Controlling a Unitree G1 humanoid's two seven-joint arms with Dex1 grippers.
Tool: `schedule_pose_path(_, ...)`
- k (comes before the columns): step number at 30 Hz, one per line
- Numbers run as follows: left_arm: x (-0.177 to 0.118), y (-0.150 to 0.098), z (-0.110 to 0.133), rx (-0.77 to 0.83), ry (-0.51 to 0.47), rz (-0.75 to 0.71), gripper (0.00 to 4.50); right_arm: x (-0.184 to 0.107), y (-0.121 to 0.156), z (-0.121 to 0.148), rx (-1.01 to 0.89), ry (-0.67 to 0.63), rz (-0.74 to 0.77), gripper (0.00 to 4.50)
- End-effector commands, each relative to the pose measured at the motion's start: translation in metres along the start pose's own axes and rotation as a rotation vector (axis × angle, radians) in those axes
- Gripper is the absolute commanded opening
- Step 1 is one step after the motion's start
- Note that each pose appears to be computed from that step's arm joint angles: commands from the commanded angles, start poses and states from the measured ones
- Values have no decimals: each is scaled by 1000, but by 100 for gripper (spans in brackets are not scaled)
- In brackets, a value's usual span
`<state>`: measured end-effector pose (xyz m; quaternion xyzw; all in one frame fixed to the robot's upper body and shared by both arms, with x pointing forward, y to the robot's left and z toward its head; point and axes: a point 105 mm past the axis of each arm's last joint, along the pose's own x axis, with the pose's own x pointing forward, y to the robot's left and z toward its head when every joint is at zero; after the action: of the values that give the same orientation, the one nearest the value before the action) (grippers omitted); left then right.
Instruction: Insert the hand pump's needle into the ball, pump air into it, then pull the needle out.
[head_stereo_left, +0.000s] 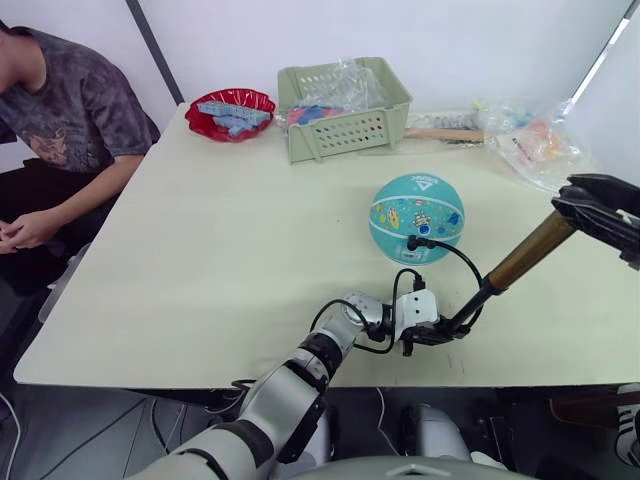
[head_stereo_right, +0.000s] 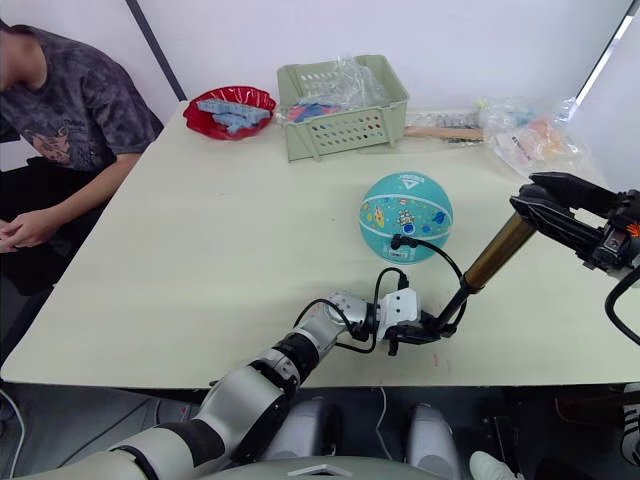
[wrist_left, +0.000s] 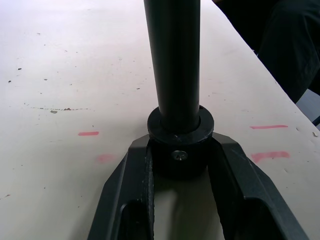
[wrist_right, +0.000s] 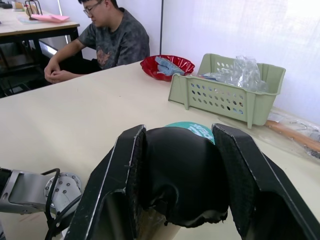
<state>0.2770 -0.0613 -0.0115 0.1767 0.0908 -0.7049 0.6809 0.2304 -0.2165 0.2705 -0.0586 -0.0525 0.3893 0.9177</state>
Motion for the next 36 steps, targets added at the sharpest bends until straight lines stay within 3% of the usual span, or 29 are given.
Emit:
schedule_pose_path(1, -14, -30, -63, -158, 201, -50, 111, -8, -3, 19, -87, -55, -50, 160)
schedule_pose_path(6, -14, -31, -64, -159, 200, -49, 111, 0, 9, -33, 10, 59, -16, 160)
schedule_pose_path(23, -14, -31, -64, -166, 196, -39, 111, 14, 40, -154, 146, 171, -49, 160)
schedule_pose_path(29, -13, -31, -64, -166, 196, -39, 111, 6, 39, -167, 142, 194, -71, 160)
schedule_pose_path(36, -14, -32, -64, -167, 197, -43, 111, 8, 24, -112, 85, 43, -59, 160)
